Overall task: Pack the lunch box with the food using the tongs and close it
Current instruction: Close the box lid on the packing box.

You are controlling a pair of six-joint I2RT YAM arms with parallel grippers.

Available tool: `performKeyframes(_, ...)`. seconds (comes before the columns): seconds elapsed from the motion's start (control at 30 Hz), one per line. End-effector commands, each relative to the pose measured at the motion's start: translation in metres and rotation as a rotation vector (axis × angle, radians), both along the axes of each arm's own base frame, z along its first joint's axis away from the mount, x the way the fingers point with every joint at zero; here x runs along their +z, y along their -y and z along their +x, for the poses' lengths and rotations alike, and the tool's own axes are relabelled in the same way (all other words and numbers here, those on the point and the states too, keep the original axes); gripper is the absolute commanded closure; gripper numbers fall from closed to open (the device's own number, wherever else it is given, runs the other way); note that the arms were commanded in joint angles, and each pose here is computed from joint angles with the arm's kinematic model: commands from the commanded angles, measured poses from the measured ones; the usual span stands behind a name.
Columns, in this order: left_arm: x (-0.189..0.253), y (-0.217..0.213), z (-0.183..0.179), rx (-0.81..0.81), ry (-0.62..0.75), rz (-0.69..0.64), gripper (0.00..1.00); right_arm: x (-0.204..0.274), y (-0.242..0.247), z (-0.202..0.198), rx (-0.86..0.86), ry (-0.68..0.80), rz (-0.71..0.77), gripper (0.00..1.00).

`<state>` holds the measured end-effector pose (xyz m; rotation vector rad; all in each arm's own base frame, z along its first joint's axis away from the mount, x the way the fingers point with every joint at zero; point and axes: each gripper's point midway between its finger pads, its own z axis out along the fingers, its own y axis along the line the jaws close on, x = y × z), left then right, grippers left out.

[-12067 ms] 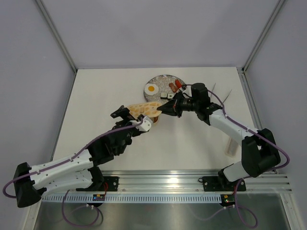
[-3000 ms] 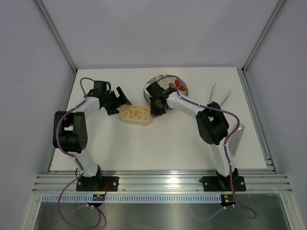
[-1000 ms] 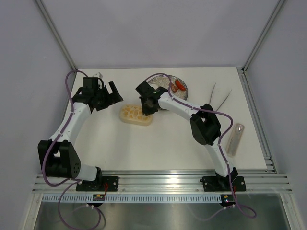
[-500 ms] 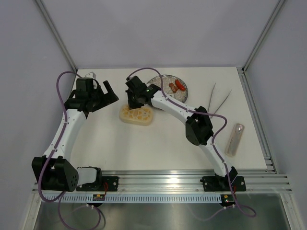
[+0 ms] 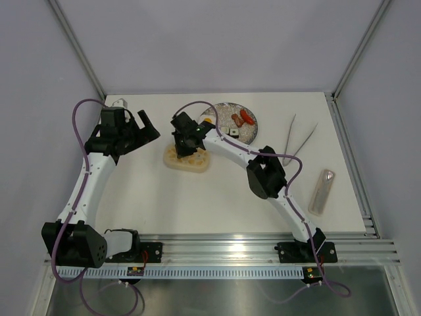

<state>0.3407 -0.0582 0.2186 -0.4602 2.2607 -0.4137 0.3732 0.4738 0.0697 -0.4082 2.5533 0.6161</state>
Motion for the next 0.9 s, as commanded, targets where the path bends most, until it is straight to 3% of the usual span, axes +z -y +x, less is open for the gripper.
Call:
performKeyframes(0.0, 0.018, 0.002, 0.007, -0.002, 0.067, -0.025, 0.01, 0.053, 0.007, -0.005, 0.017, 0.071, 0.016, 0.99)
performKeyframes(0.2, 0.015, 0.002, 0.004, -0.01, 0.061, -0.014, 0.01, 0.124, 0.026, 0.01, -0.047, 0.236, 0.042, 0.98)
performKeyframes(0.3, 0.014, 0.001, 0.003, -0.01, 0.06, -0.013, 0.01, 0.114, 0.041, 0.015, -0.08, 0.241, -0.004, 0.97)
performKeyframes(0.63, 0.012, 0.005, 0.0, -0.025, 0.059, -0.025, 0.01, 0.008, 0.071, 0.002, -0.122, 0.083, -0.173, 0.92)
performKeyframes(0.77, 0.008, 0.006, -0.001, -0.027, 0.053, -0.031, 0.01, -0.001, 0.074, -0.003, -0.111, 0.055, -0.193, 0.91)
performKeyframes(0.87, 0.009, 0.007, -0.002, -0.028, 0.058, -0.038, 0.01, 0.024, 0.076, -0.003, -0.112, 0.085, -0.172, 0.91)
